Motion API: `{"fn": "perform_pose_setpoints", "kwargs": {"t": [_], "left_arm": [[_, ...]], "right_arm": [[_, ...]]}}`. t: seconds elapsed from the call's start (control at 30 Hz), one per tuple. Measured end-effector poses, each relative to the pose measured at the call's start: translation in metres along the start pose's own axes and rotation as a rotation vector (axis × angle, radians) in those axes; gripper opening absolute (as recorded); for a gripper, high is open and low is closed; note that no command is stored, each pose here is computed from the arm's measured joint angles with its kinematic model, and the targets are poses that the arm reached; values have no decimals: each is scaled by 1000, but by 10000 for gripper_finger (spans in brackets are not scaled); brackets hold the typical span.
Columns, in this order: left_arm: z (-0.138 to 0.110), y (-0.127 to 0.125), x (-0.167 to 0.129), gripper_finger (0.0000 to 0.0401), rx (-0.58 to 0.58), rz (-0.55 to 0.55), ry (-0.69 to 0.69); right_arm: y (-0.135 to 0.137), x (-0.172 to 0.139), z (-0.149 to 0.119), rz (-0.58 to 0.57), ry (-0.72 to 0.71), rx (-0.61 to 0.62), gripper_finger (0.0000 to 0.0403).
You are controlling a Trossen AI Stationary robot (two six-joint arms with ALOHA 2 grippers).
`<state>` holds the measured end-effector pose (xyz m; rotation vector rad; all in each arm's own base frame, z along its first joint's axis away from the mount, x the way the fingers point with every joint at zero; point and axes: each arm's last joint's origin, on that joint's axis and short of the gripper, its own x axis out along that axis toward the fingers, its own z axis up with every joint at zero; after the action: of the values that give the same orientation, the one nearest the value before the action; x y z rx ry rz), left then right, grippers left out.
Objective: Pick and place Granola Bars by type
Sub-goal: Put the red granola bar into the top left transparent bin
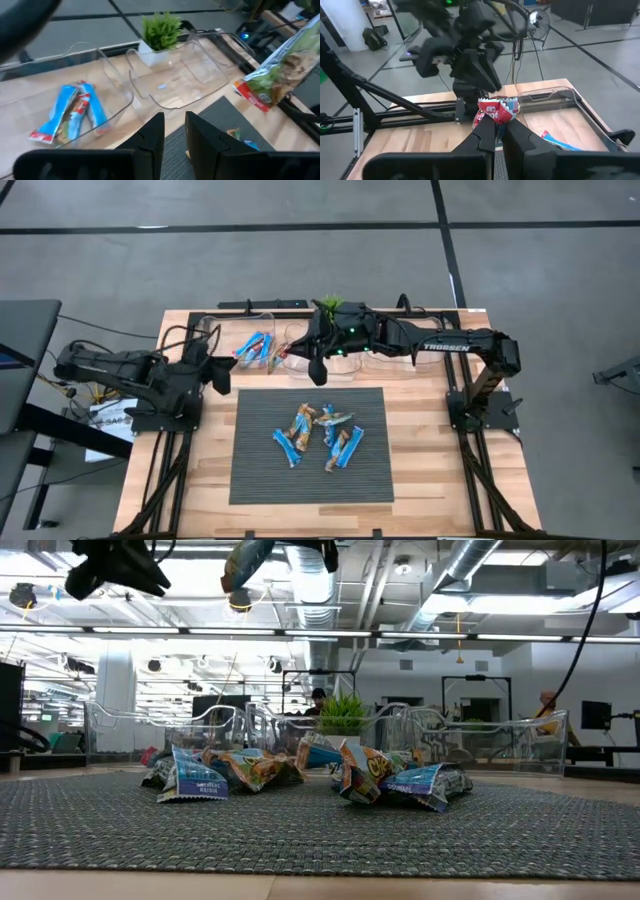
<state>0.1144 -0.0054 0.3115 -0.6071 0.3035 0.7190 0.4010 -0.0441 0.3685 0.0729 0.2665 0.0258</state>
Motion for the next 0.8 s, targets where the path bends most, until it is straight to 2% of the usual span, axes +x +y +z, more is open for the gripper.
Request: {"fn": "perform_pose_setpoints", "kwargs": {"t": [0.2,0.33,0.47,0.63,0.8], "left_arm": [[-1,3,21,68,55,-145,80],[5,4,30,68,114,-229,96],[12,6,32,68,181,-279,69],[14,8,35,68,240,-338,100],[17,11,40,70,245,-340,112]], "right_arm": [[-3,10,-5,3,14,24,3],[-9,33,-21,15,123,67,4],[-12,52,-27,17,190,78,4],[-16,66,-21,20,165,77,4],[-22,75,-21,24,183,85,3]]}}
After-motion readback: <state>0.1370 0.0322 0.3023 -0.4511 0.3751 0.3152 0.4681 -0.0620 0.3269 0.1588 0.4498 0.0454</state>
